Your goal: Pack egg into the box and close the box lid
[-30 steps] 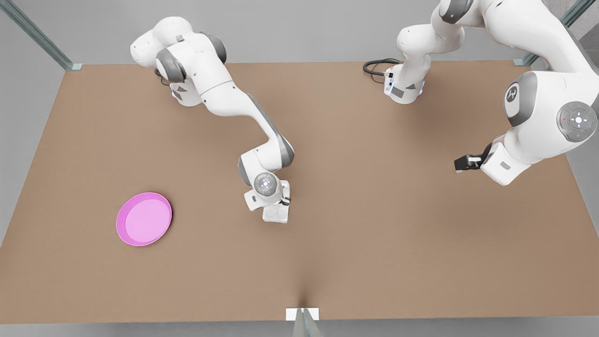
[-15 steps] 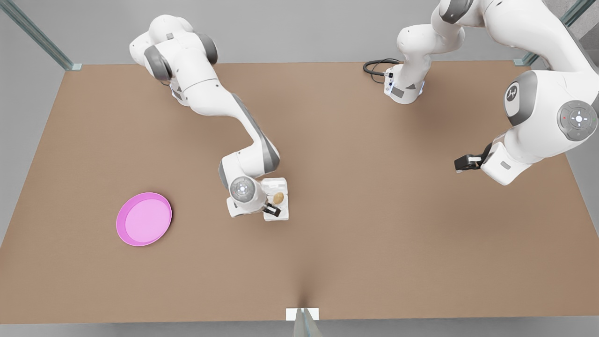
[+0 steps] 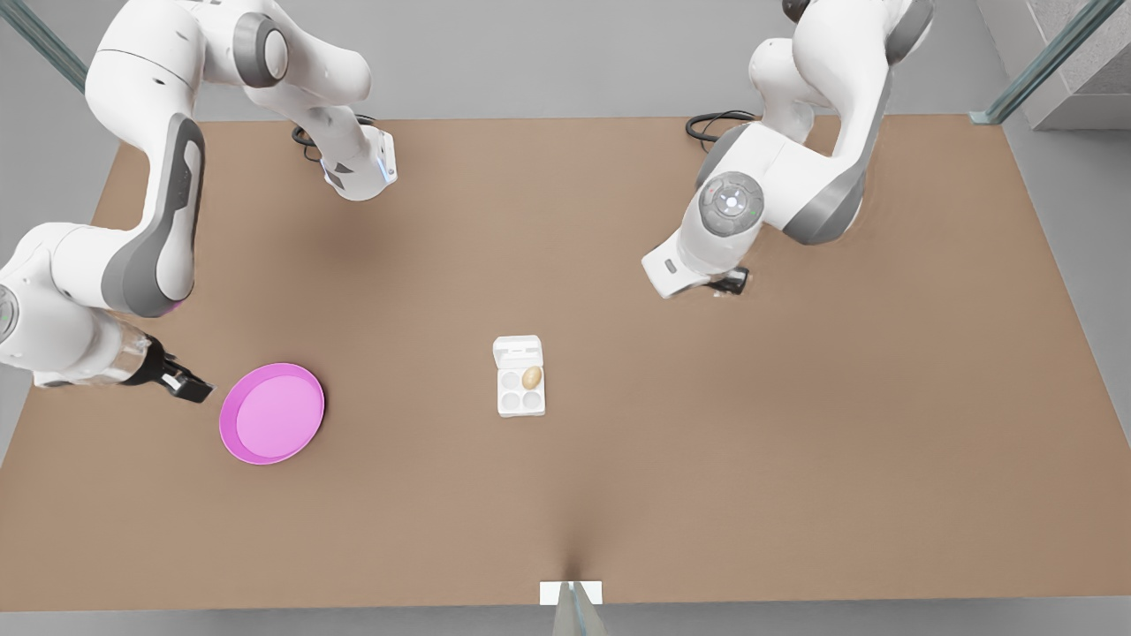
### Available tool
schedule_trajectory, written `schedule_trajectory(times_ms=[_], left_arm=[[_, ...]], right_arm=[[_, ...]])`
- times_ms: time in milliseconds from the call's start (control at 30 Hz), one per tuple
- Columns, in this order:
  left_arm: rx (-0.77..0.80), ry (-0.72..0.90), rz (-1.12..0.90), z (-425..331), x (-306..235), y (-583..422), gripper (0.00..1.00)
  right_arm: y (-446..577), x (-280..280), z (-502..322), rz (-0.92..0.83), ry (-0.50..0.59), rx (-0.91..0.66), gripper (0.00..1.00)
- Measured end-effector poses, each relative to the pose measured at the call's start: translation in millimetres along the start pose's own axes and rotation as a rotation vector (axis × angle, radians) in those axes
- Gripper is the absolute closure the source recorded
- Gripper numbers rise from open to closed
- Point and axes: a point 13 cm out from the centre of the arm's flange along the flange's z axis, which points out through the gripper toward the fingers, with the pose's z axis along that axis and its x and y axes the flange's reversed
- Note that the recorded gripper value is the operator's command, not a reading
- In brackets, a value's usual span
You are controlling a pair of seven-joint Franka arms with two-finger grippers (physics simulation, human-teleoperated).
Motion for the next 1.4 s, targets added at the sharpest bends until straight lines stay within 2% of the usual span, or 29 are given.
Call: schedule_trajectory(times_ms=[167,300,433,633,933,1267,1333,1400], left_arm=[[0.007,-0.017,0.019,112.7,-28.9,-154.0,0.00],[-0.034,-0.106,-0.019,184.6,-42.1,-228.7,0.00],[-0.027,-0.185,-0.128,234.5,-72.7,-247.0,0.00],[-0.006,-0.290,-0.281,258.5,-113.0,-244.2,0.00],[0.067,-0.391,-0.463,223.0,-152.8,-227.6,0.00],[0.082,-0.414,-0.612,231.6,-192.8,-183.7,0.00],[0.111,-0.416,-0.656,196.9,-198.7,-165.6,0.00],[0.176,-0.439,-0.777,88.0,-210.4,-91.1,0.00]], right_arm=[[-1.9,62.0,-32.2,-0.219,0.044,0.005,0.00],[-14.9,61.6,-24.9,-0.292,0.068,0.017,0.00],[-14.3,65.8,-22.6,-0.371,0.087,0.024,0.00],[-38.7,58.2,-37.5,-0.412,0.086,0.013,0.00],[-30.0,47.3,-43.2,-0.501,0.053,0.010,0.00],[-47.7,43.3,-45.8,-0.525,0.059,0.002,0.00],[-48.3,43.4,-44.6,-0.533,0.064,0.004,0.00],[-47.7,43.6,-44.0,-0.541,0.065,0.004,0.00]])
